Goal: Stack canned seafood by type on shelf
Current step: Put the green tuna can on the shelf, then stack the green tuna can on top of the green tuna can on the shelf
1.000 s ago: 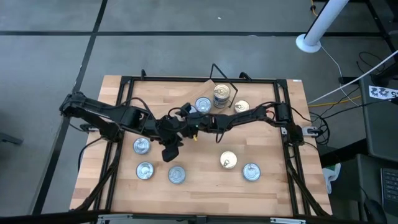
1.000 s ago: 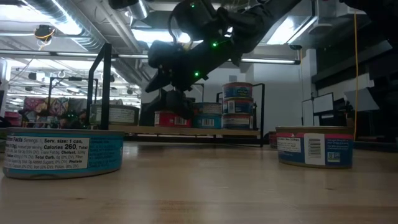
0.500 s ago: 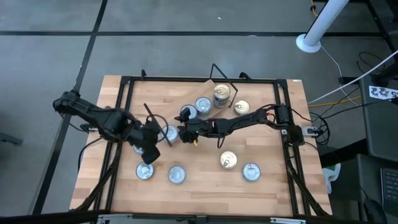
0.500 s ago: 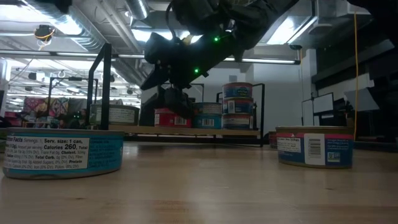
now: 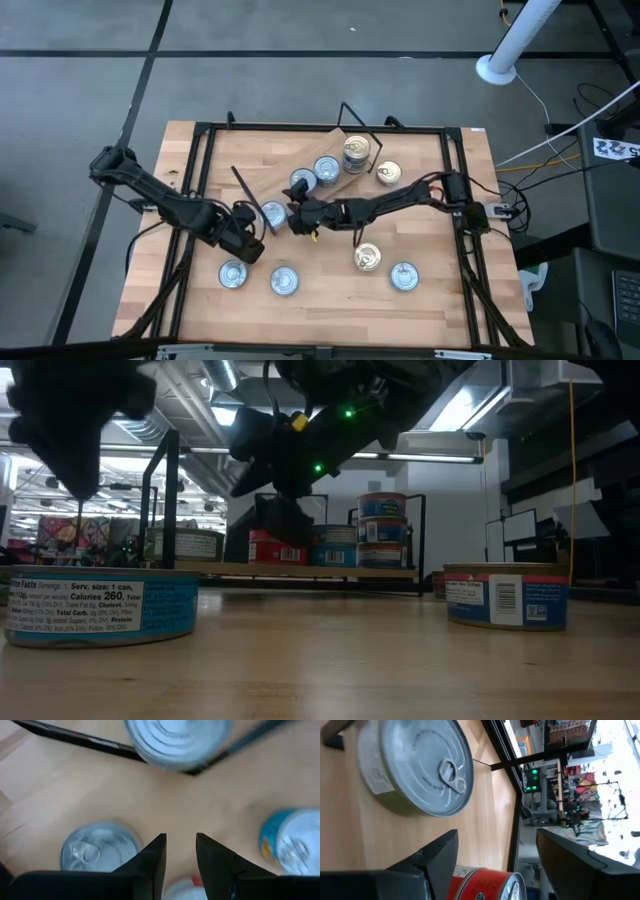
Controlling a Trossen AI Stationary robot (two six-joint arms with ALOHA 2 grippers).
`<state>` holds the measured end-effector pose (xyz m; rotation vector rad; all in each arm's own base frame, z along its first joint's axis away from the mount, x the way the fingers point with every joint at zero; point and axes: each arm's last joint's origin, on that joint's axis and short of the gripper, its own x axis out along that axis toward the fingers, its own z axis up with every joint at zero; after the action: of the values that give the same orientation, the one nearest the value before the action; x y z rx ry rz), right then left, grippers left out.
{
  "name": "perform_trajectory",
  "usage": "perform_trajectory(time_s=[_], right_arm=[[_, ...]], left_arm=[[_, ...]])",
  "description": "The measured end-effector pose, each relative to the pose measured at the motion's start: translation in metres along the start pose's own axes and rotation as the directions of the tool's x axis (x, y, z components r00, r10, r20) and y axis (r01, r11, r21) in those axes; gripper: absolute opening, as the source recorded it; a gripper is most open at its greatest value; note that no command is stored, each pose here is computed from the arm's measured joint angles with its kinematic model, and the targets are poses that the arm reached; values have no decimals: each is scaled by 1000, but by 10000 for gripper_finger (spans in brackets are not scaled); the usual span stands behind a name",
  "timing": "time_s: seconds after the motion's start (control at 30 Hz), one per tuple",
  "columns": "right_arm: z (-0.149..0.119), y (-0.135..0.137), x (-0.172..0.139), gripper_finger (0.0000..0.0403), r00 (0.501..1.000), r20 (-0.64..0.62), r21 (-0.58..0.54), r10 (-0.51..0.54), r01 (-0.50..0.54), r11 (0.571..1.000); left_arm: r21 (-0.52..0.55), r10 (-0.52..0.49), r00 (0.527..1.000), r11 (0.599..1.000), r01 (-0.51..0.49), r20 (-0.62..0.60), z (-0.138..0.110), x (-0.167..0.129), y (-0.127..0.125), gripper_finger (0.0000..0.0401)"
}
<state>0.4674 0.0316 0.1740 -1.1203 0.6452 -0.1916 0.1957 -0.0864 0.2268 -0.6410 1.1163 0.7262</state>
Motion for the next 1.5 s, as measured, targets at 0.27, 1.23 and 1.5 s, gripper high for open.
perform_trajectory(time_s=[0.27,1.23,1.5], right_arm=[[11,7,-8,266,1000,2,-40,-9,9,999],[11,9,-11,266,997,-63,-55,-34,31,998],[6,16,-11,266,992,-123,-50,11,-17,999]], left_arm=[[-86,38,994,996,-30,102,10,25,10,100],[-113,11,994,994,1,106,18,34,12,100],[-48,-38,995,998,34,-92,2,24,6,100]])
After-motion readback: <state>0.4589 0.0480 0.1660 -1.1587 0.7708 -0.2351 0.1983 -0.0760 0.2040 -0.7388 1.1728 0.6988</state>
